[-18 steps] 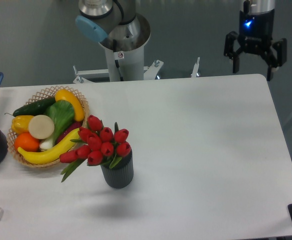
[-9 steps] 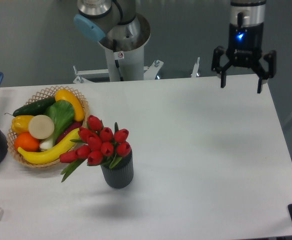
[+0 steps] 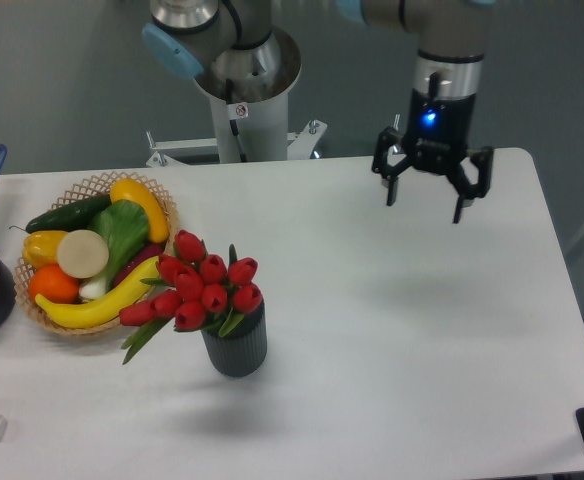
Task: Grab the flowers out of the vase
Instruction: 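Move the open gripper toward the red tulips in the grey vase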
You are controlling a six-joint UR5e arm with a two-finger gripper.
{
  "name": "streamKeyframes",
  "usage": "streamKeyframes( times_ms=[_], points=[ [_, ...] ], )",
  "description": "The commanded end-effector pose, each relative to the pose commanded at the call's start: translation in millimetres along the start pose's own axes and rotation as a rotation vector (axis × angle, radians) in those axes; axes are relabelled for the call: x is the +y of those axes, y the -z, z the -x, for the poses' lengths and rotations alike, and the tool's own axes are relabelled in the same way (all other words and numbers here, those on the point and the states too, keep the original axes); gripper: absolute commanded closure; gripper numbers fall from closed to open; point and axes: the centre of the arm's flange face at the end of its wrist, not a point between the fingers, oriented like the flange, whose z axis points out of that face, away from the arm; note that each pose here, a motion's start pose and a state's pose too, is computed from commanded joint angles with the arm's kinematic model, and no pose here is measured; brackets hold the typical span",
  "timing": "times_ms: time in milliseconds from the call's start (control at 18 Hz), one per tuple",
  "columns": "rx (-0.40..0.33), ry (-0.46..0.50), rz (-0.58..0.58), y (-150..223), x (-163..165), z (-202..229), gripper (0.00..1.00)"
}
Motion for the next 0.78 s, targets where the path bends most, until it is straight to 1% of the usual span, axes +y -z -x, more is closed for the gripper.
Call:
streamKeyframes(
  times_ms=[111,222,389,556,778],
  points=[
    [0.035,0.01,-0.092,-6.5,-9.8,-10.8,0.0],
    [0.057,0.015,-0.14,-9.8,-13.1,-16.0,0.0],
    [0.1,-0.036,-0.163,-22.5,-37.8,-34.9,0.0],
    [0.128,-0.082,-0.174,-38.4,-54.7,-49.2,0.0],
    [0.163,-0.12,-0.189,-49.8,-69.3,-65.3,0.0]
  ],
)
